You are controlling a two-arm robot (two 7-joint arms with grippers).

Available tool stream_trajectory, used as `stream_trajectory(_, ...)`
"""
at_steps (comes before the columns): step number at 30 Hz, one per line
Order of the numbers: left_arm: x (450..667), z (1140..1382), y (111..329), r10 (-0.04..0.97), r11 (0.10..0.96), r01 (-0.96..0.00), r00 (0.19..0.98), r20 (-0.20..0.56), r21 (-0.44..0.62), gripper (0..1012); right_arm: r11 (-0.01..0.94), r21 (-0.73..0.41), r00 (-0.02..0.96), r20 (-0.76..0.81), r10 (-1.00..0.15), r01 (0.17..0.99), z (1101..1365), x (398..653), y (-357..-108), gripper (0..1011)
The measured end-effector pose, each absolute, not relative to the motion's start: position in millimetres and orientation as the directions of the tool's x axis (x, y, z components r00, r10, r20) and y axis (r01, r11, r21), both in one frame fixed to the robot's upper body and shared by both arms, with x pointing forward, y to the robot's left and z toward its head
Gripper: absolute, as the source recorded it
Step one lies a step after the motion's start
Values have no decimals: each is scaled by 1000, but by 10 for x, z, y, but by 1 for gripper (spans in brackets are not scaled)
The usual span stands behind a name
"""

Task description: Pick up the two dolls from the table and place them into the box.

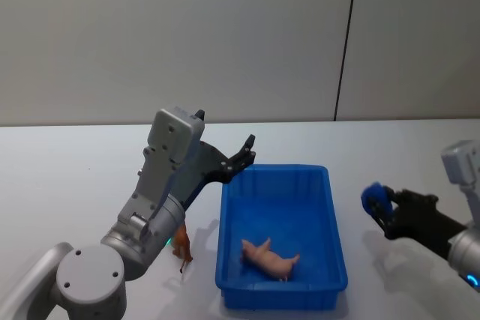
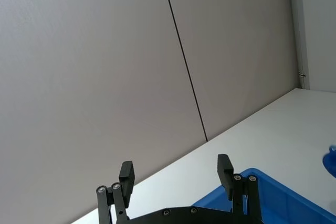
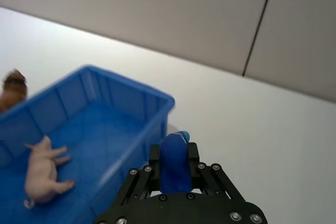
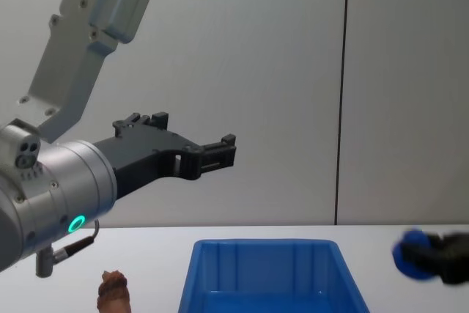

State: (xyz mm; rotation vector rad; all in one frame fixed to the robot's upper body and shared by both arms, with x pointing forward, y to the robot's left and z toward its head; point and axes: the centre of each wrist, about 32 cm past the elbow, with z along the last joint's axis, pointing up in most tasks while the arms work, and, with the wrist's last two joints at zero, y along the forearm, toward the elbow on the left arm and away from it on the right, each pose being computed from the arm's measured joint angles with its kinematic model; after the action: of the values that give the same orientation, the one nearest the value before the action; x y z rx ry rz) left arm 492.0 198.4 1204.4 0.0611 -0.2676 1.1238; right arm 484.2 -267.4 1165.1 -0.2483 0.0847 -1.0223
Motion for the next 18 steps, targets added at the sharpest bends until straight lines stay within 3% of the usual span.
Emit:
stream_trajectory(10,4920,12044,1984,882,434,-897,404,242,-86,1001,597,-152,609,43,-792,787,11844,4932,-2405,239)
stream_trajectory(18,4920,12044,1984,882,434,-897,404,243,-86,1001,660,-155,670,20,-742,735,11860,4993,-2178,242)
